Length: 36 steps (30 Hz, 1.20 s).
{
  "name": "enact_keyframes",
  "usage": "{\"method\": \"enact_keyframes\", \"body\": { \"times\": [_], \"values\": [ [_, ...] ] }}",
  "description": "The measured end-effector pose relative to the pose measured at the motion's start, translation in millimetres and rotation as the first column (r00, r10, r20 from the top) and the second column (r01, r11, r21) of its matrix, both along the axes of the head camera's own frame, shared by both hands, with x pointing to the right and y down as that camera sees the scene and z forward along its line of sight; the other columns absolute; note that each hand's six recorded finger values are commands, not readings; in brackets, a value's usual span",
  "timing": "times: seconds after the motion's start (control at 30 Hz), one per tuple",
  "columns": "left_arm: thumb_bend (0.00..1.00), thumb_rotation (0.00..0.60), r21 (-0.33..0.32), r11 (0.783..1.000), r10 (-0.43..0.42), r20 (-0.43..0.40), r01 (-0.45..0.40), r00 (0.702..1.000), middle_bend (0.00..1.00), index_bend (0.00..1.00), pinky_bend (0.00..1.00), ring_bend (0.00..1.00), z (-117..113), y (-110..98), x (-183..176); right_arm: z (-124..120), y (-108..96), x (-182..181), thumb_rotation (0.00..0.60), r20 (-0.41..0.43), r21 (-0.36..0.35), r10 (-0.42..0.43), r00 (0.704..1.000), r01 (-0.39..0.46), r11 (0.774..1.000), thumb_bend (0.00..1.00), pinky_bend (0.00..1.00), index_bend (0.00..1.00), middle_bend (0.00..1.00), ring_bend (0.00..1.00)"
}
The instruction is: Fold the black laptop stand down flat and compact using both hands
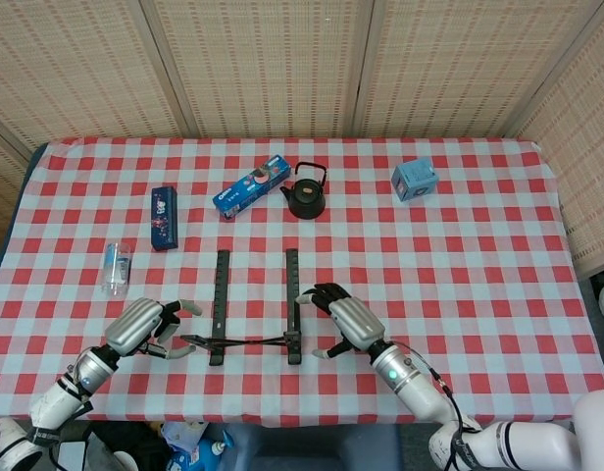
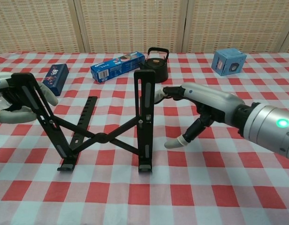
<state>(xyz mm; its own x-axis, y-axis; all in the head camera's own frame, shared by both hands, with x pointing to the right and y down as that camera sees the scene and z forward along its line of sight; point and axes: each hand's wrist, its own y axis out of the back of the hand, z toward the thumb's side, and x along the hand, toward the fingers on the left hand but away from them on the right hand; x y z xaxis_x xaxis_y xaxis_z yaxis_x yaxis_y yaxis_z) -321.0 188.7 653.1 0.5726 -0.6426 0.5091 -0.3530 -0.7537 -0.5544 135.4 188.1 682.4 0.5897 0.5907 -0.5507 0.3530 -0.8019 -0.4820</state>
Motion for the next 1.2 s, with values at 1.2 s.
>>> {"method": "enact_keyframes", "body": {
  "times": [1.2],
  "values": [
    [0.17, 0.6, 0.069, 0.996, -0.046, -0.024, 0.048, 0.999, 0.92, 0.46, 0.89, 0.84, 10, 9, 16, 12, 10, -26, 0.6, 0.005, 0.026, 0.03, 1.0, -0.03, 0.999, 0.15, 0.06, 0.46, 0.26, 0.08]
  ]
}}
